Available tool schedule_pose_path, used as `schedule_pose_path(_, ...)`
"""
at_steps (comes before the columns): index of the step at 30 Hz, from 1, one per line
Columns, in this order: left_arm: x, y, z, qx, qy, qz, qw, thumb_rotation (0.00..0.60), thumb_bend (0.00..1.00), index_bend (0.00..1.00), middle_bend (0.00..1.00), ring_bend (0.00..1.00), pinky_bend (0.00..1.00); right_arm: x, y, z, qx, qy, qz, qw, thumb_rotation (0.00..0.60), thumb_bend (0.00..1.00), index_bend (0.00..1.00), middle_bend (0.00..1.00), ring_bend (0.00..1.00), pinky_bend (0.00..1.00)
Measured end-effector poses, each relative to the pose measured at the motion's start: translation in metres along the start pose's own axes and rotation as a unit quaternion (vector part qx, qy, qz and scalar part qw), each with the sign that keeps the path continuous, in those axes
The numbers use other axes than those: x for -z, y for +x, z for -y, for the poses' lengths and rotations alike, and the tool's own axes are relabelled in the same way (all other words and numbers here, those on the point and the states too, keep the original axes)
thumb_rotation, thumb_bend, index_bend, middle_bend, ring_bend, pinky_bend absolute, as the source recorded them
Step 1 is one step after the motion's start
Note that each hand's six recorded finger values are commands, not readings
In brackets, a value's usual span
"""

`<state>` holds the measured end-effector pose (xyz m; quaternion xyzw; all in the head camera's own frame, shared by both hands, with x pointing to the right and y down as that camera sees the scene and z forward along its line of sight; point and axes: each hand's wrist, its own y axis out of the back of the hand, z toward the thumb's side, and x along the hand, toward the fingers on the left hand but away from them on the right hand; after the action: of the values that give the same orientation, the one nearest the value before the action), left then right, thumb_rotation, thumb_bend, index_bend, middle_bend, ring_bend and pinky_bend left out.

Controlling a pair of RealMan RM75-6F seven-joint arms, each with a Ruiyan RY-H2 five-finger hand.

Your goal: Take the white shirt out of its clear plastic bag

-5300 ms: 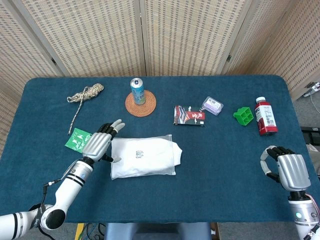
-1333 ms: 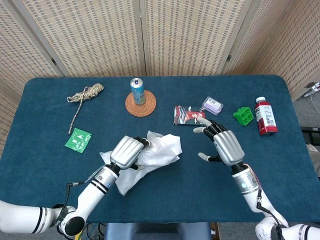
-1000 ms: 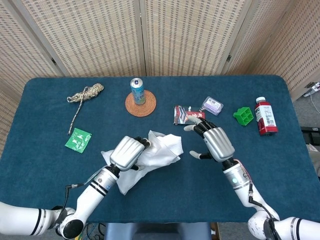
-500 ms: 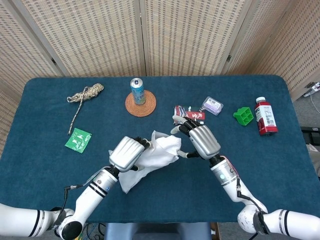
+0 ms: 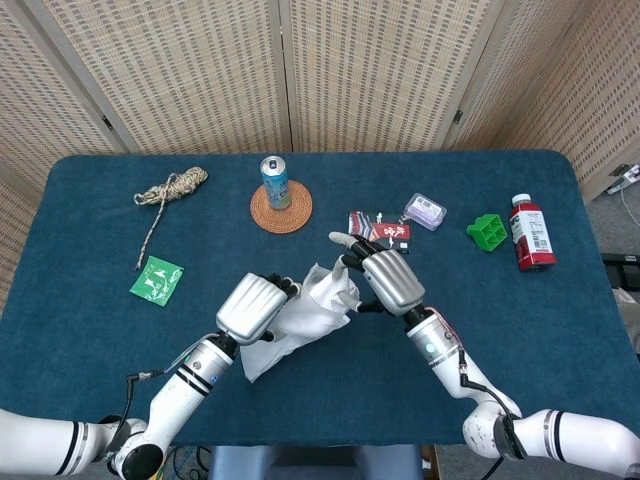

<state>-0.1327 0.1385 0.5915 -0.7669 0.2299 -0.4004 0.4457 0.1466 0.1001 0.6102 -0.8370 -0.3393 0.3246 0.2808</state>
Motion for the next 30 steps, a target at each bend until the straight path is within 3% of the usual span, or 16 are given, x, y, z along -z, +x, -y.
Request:
schedule_pose_path(5, 0.0000, -0.0005, -0.0002, -0.003, 0.006, 0.000, 1.0000, 0.600, 0.00, 0.40, 0.46, 0.46, 0.67, -0.0002, -0.0021, 0.0027, -0.007, -0.007, 0.000, 0.9999, 0.600, 0.37, 0.52, 0.16, 0.13, 0.29)
schedule_pose_path(12, 0.0025, -0.0013, 0.0006, -0.004, 0.013, -0.003, 0.9999, 0.600, 0.00, 0.40, 0.46, 0.46, 0.67, 0.0026, -0.0007, 0.0035, -0.016, -0.003, 0.003, 0.9999, 0.600, 0.20, 0.50, 0.15, 0.11, 0.29)
schedule_pose_path(17, 0.0035, -0.0012, 0.0000, -0.005, 0.011, -0.005, 0.9999, 0.600, 0.00, 0.40, 0.46, 0.46, 0.67, 0.0040, 0.0002, 0.0047, -0.023, 0.002, 0.007, 0.9997, 0.600, 0.16, 0.48, 0.15, 0.10, 0.28)
schedule_pose_path(22, 0.0037, -0.0007, -0.0004, -0.006, 0.009, -0.005, 0.9999, 0.600, 0.00, 0.40, 0.46, 0.46, 0.67, 0.0042, -0.0003, 0.0073, -0.032, 0.001, 0.011, 0.9994, 0.600, 0.25, 0.48, 0.15, 0.10, 0.28)
schedule_pose_path(30, 0.0043, -0.0007, -0.0009, -0.007, 0.008, -0.006, 0.9999, 0.600, 0.00, 0.40, 0.46, 0.46, 0.67, 0.0047, -0.0027, 0.0100, -0.038, 0.000, 0.017, 0.9991, 0.600, 0.52, 0.55, 0.17, 0.10, 0.28)
